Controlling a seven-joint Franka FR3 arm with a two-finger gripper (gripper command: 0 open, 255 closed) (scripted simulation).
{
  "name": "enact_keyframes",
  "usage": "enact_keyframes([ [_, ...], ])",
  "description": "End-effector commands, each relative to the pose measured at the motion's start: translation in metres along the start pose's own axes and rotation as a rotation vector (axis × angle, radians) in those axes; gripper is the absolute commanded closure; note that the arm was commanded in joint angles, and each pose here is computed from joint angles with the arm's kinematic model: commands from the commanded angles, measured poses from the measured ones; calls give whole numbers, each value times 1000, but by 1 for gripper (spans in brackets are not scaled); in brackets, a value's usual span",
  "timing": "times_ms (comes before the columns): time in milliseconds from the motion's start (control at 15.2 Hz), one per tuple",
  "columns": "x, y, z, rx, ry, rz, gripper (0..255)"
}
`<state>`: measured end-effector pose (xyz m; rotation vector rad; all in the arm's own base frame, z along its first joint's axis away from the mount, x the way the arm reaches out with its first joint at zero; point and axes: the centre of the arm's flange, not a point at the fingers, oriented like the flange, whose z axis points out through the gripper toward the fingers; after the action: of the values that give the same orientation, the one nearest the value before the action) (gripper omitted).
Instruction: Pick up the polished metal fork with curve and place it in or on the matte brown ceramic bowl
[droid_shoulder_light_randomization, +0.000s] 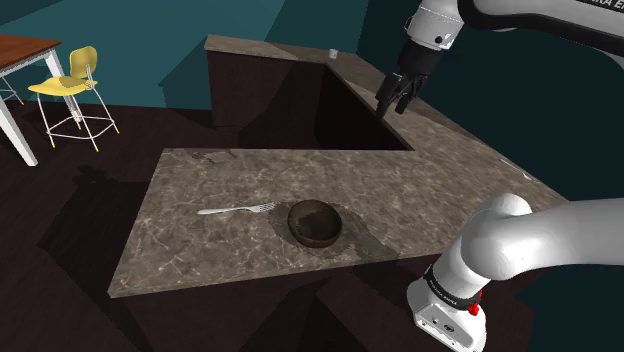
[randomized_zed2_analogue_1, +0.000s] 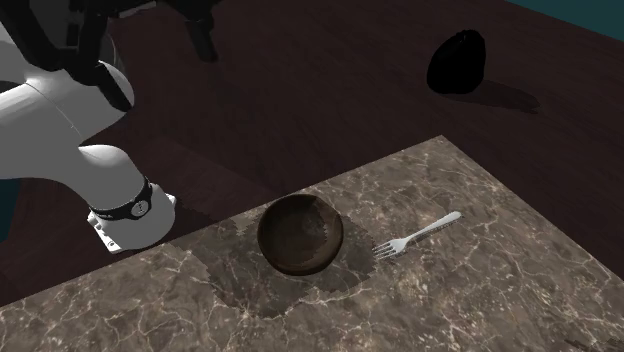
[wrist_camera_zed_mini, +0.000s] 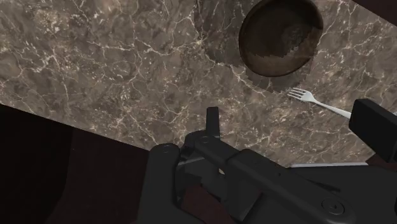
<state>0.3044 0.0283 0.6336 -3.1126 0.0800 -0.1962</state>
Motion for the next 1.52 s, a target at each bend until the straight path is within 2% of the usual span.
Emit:
enact_keyframes([
  [0, 0, 0, 0, 0, 0, 0, 0],
  [726, 89, -46, 111, -2, -48, -249, 0],
  [1452, 158, -112, 226, -4, -96, -498, 0],
])
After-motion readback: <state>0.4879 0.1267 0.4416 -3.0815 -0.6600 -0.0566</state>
